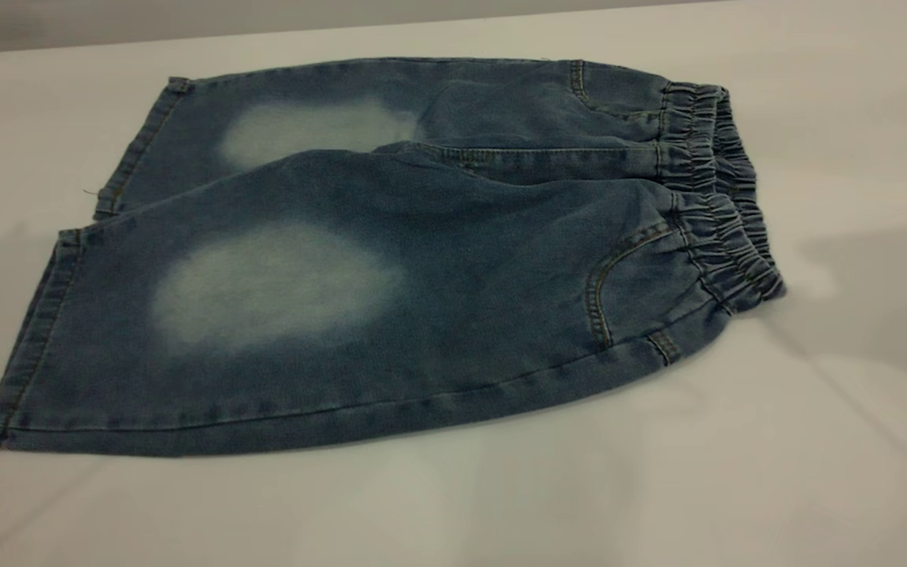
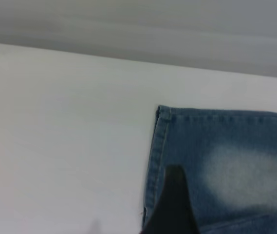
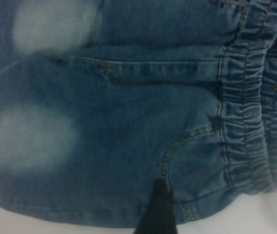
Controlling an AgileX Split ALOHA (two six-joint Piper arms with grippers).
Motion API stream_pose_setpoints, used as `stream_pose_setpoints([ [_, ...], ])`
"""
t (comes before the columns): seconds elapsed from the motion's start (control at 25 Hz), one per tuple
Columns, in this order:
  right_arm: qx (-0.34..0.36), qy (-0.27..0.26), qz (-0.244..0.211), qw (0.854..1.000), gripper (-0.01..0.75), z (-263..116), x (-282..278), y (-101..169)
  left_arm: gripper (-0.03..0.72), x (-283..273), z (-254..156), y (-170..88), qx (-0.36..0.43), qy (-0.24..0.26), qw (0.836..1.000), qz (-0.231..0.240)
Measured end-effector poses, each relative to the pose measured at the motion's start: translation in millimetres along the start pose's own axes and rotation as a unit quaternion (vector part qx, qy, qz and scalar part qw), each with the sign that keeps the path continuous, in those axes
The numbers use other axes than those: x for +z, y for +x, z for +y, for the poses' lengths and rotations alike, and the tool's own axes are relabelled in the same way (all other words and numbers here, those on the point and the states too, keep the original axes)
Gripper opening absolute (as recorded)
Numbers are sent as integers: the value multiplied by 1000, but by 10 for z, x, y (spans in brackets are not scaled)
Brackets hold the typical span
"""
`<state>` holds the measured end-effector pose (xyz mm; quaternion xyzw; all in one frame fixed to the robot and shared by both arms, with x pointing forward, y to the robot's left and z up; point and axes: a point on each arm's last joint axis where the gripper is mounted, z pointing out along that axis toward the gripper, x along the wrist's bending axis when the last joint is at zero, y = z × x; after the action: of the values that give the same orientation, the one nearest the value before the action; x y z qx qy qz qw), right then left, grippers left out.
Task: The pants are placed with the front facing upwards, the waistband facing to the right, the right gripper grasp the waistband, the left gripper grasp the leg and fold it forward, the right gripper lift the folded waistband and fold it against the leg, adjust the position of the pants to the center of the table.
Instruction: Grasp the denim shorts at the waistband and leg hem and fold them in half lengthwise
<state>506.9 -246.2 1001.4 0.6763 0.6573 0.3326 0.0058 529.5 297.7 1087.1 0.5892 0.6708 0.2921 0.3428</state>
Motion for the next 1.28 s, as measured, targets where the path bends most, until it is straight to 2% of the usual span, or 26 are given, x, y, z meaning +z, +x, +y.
stream_pose_setpoints([
  [0.36, 36, 69, -25, 997, 573, -75, 479, -282, 536, 0, 0, 2, 3, 0, 1000, 1],
  [0.56, 51, 78, -18, 996, 573, -32, 428, -509, 536, 0, 0, 2, 4, 0, 1000, 1],
  [0.72, 89, 72, 19, 993, 573, -26, 328, -723, 536, 0, 0, 2, 4, 0, 1000, 1],
  [0.92, 106, 74, 93, 987, 555, -177, 442, -753, 536, 0, 0, 2, 4, 0, 1000, 1],
  [1.28, 132, 94, 115, 980, 521, -395, 802, -919, 536, 0, -4, 0, 0, 2, 1000, 0],
])
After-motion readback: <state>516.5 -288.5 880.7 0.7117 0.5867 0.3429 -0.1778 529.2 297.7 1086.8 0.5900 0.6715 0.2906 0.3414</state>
